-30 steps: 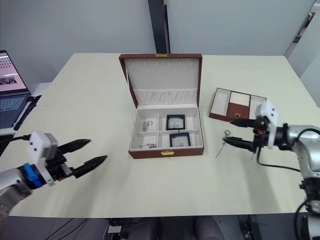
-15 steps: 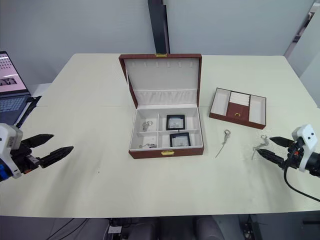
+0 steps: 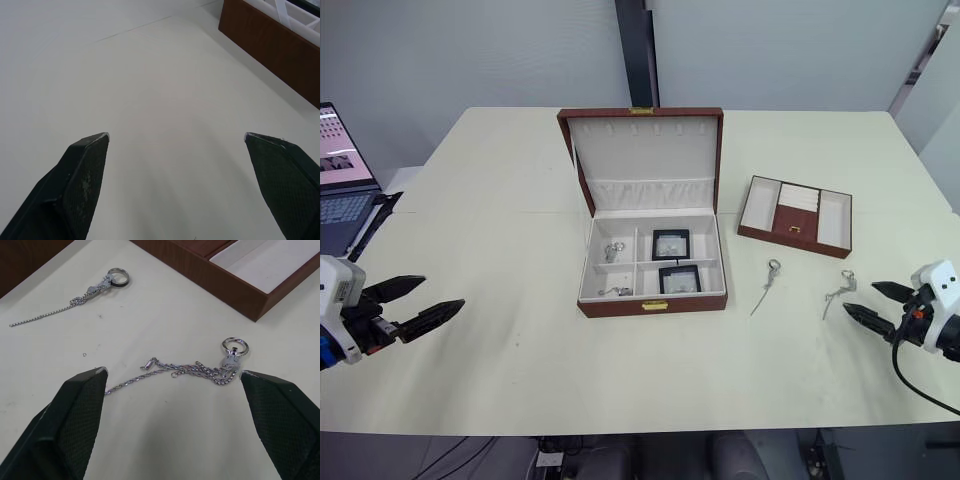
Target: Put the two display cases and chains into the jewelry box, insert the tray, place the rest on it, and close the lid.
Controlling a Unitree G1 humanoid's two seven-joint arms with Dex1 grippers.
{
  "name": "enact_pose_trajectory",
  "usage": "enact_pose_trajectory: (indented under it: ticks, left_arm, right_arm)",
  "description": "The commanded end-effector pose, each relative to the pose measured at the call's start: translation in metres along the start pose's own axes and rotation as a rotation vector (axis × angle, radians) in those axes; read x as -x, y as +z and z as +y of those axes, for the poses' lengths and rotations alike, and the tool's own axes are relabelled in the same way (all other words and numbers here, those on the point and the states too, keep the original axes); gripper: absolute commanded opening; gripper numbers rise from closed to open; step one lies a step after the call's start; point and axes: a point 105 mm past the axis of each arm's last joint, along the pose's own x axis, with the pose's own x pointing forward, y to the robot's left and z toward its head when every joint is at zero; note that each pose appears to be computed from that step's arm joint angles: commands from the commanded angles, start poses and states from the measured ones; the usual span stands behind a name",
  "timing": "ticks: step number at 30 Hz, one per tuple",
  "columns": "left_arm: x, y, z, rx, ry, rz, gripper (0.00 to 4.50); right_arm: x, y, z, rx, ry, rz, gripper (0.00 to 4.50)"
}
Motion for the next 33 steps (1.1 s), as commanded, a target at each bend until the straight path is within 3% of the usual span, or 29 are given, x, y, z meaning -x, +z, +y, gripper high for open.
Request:
enact_pose_trajectory:
  ticks: [1, 18, 25, 29, 33]
  left_arm:
    - [0.008, 0.009, 0.006, -0.034, 0.039, -0.035, 4.50]
    - [0.004, 0.009, 0.000, -0.027, 0.006, -0.048, 4.50]
    - [-0.010, 0.030, -0.037, -0.105, -0.150, -0.077, 4.50]
    - [-0.025, 0.045, -0.078, -0.154, -0.314, -0.110, 4.50]
    - [-0.035, 0.056, -0.098, -0.180, -0.406, -0.143, 4.50]
  right_arm:
    - [0.006, 0.005, -0.002, 0.043, 0.002, 0.005, 4.48]
    - [0.004, 0.008, -0.001, 0.076, 0.020, 0.022, 4.48]
    - [0.002, 0.048, 0.004, 0.148, 0.124, -0.004, 4.48]
    - [-0.009, 0.079, 0.002, 0.218, 0.219, -0.002, 4.48]
    - [-0.023, 0.093, -0.002, 0.272, 0.282, 0.029, 4.48]
